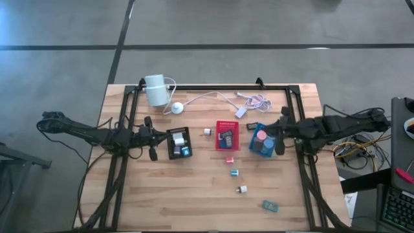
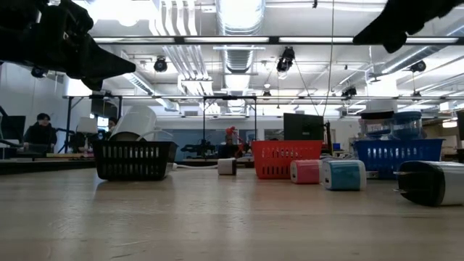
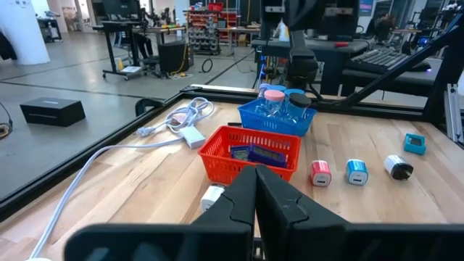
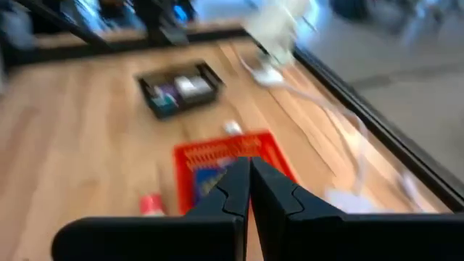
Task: Pick & Place Office items
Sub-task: Put the black digital clock into the red bin
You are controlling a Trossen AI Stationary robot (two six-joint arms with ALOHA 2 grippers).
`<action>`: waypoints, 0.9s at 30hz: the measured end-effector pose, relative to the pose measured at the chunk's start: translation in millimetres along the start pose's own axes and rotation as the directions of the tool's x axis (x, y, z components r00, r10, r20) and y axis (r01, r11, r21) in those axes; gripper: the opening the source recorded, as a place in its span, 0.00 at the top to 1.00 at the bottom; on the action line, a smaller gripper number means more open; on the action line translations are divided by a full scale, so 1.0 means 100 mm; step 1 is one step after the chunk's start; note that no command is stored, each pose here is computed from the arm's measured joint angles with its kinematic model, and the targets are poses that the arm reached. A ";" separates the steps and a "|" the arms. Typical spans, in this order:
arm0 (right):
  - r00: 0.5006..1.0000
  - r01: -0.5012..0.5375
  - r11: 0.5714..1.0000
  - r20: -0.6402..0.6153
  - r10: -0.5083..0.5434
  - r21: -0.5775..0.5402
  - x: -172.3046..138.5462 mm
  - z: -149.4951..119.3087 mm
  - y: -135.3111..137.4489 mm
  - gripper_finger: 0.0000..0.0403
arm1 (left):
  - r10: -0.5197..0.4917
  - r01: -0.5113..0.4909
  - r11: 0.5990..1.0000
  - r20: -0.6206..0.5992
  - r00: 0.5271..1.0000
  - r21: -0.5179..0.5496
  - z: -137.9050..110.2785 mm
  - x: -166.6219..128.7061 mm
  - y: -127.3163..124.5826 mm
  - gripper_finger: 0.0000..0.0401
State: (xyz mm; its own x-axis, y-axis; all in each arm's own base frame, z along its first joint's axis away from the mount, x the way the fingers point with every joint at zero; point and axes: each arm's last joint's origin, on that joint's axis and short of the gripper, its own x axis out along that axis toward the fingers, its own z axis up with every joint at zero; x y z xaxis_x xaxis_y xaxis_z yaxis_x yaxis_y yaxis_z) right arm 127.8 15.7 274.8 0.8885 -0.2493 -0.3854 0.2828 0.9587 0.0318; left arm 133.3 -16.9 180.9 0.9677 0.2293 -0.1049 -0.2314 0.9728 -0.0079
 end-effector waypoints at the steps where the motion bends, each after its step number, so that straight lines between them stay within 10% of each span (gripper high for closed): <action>1: 0.999 0.026 1.000 -0.038 -0.026 0.009 -0.01 0.07 -0.01 0.98 | 0.000 0.000 1.000 0.000 1.000 0.000 0.00 0.00 0.00 0.97; 14: 0.878 0.186 0.982 -0.457 -0.146 0.043 0.50 0.66 -0.29 0.98 | 0.000 0.000 1.000 0.000 1.000 0.002 0.00 0.00 0.00 0.97; 27: 0.582 -0.003 0.998 -0.811 -0.053 -0.068 1.45 0.76 -0.70 0.98 | 0.001 0.000 1.000 -0.007 1.000 0.007 -0.01 0.00 0.00 0.97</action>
State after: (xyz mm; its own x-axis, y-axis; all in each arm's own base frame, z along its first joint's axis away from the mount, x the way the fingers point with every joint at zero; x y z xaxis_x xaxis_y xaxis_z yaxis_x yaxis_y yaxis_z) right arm 264.5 -98.5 286.8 0.2087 -0.0849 -0.9743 0.2547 0.9666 -0.0297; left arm 133.2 -16.9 180.1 0.9668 0.2296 -0.1122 -0.2312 0.9729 -0.0013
